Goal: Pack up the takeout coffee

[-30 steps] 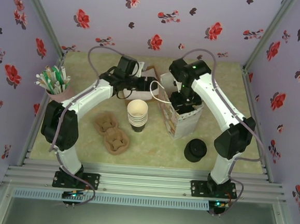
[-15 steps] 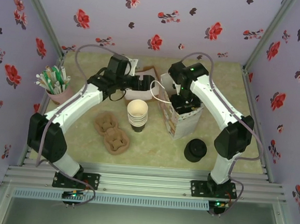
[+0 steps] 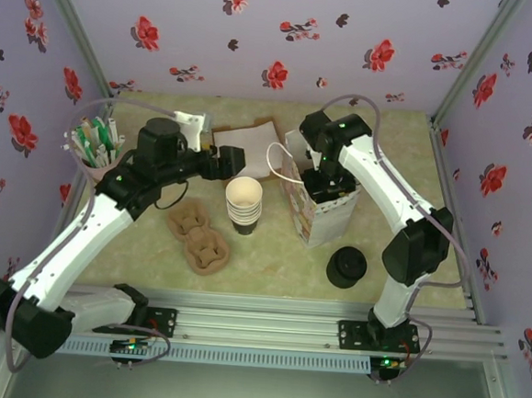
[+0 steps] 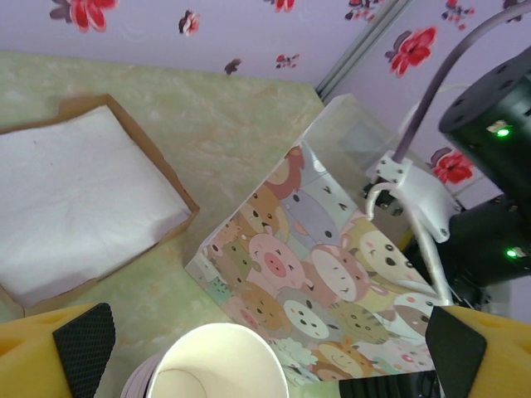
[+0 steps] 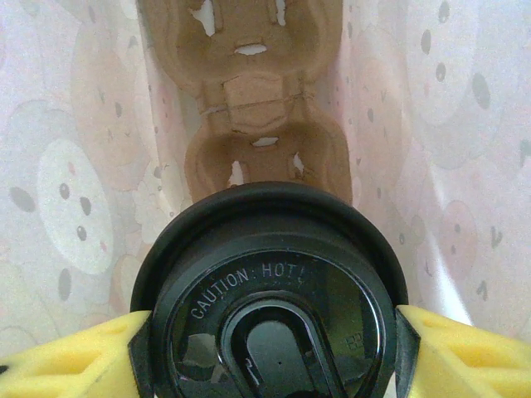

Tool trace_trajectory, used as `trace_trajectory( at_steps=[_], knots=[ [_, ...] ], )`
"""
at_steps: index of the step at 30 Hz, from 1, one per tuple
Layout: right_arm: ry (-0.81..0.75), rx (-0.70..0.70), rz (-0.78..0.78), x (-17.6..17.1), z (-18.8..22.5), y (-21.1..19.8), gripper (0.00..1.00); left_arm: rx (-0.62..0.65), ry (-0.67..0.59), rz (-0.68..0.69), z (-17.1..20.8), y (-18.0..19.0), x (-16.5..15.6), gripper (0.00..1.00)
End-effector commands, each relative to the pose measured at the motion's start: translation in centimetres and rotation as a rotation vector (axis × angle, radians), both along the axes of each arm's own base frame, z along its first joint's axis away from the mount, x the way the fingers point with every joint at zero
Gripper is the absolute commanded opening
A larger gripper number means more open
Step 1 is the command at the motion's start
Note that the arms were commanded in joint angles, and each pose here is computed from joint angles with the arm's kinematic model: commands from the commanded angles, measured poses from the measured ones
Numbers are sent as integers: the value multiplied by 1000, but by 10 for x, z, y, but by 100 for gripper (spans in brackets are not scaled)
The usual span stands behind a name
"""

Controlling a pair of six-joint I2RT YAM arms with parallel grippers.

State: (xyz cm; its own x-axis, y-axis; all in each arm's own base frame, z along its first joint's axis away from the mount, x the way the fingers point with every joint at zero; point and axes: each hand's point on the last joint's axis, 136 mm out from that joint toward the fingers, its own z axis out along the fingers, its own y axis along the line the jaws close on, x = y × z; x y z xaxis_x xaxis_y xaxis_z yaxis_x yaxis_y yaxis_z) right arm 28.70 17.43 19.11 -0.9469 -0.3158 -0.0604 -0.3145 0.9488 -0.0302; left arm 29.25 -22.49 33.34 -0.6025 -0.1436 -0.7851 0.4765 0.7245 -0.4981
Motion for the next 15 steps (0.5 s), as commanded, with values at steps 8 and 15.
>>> trace_trajectory(
  at_steps=[8, 15],
  knots=[
    [-37, 25, 16, -2, 9, -3, 68, 37, 11, -51, -14, -8, -22, 99],
    [-77, 44, 17, 1, 11, -1, 68, 33, 1, -83, -14, -18, -27, 99]
  ],
)
